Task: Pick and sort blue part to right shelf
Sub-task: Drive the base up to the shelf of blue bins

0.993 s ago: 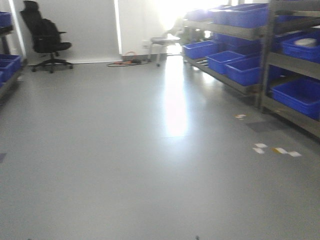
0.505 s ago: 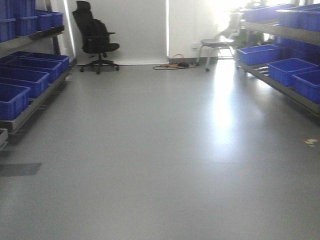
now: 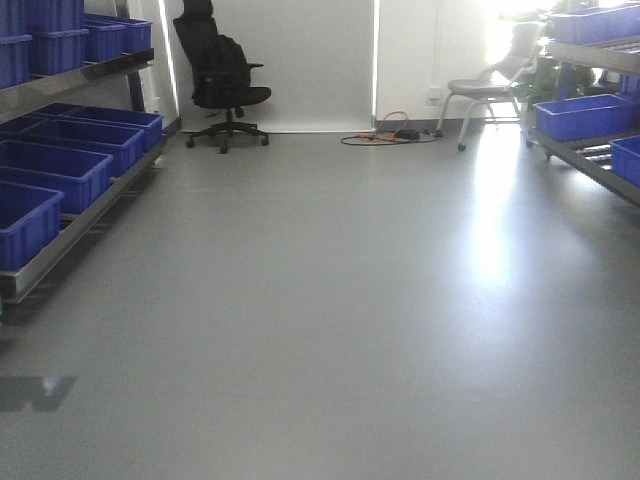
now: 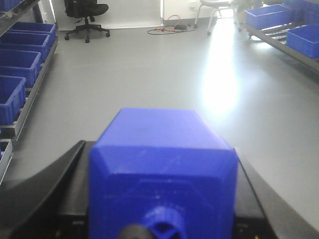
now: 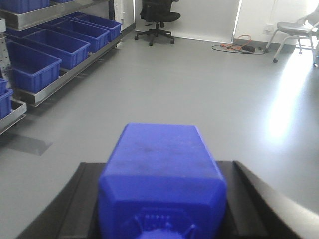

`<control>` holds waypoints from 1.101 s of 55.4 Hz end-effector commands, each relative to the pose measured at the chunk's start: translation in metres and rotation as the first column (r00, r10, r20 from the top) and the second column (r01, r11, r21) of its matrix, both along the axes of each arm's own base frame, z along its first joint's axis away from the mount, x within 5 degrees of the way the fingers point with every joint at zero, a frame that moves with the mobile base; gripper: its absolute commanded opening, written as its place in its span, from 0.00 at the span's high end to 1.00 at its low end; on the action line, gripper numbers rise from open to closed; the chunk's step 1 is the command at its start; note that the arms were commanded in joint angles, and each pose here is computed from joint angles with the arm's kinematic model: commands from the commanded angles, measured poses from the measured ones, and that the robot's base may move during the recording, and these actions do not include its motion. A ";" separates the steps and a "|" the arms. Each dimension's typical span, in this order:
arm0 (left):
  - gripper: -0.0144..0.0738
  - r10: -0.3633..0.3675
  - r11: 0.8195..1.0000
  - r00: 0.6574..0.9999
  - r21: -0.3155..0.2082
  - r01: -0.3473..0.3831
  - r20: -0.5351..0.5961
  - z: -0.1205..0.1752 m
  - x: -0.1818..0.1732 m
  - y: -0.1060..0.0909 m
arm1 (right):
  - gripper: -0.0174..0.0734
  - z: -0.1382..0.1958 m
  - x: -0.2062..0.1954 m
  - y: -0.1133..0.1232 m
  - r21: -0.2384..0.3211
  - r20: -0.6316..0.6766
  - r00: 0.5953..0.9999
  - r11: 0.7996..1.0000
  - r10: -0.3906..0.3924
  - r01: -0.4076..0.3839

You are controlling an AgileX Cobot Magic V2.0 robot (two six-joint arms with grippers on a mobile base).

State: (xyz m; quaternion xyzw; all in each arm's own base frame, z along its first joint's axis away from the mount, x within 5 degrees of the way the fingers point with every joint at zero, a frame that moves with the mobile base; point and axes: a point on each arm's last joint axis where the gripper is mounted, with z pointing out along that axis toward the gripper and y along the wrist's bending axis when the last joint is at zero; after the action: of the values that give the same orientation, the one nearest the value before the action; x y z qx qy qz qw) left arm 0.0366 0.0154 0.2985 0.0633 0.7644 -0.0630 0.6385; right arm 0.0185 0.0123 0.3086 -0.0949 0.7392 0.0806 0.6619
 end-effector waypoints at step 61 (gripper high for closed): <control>0.46 -0.033 0.999 0.996 -0.008 0.034 0.085 0.014 0.001 -0.003 | 0.62 0.017 0.000 -0.001 0.027 0.103 0.995 1.000 -0.019 0.016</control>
State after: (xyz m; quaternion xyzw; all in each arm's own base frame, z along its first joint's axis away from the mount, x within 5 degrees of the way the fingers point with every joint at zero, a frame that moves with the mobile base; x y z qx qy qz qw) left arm 0.0366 0.0154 0.2985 0.0633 0.7644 -0.0630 0.6385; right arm 0.0185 0.0123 0.3086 -0.0949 0.7392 0.0806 0.6619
